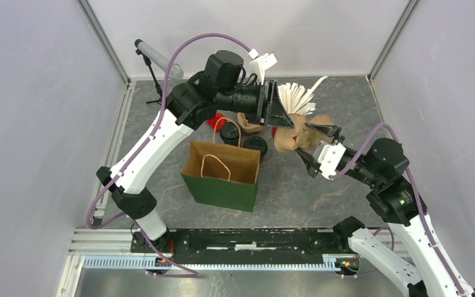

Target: Pack the takeout coffee

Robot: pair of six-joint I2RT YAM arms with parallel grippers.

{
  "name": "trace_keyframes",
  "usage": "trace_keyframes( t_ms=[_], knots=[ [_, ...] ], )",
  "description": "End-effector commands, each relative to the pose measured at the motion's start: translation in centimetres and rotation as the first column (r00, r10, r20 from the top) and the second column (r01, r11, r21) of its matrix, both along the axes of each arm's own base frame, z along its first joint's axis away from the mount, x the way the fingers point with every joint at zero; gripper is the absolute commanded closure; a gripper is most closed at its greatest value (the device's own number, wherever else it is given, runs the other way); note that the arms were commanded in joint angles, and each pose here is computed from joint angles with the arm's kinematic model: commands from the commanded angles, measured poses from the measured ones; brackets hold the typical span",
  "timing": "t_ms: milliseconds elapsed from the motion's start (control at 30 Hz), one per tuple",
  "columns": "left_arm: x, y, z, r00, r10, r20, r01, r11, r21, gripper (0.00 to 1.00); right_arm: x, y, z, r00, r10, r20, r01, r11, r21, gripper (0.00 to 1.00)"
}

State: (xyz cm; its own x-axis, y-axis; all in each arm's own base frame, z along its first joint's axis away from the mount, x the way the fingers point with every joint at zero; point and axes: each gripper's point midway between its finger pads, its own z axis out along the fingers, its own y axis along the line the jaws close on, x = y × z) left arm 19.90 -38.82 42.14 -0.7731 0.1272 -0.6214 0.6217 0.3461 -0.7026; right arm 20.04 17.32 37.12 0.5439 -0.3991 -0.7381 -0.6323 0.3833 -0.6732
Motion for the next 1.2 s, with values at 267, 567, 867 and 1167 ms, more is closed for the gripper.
trace_keyframes(
  t_ms=[267,567,867,1167],
  knots=[
    [-0.8,-0.7,1.1,0.999,-0.041,-0.022,0.039,0.996,-0.078,0.83,-0.7,0.4,2.5,0.999,0.029,0.043,-0.033,0.995,0.089,0.25],
    [-1.3,0.8,3.4,1.000,0.002,0.018,0.000,0.993,-0.115,0.97,-2.3,0.4,3.9,0.998,0.065,0.002,-0.064,0.982,0.179,0.05],
    [-2.2,4.9,9.0,0.989,0.116,0.091,-0.097,0.978,-0.185,0.98,-5.6,-1.7,8.2,0.997,0.040,0.068,-0.060,0.943,0.329,0.02],
    [-6.2,11.5,9.0,0.971,0.238,0.030,-0.233,0.965,-0.117,0.98,-2.0,-3.4,7.3,0.983,-0.097,-0.158,0.170,0.815,0.554,0.06]
  ],
)
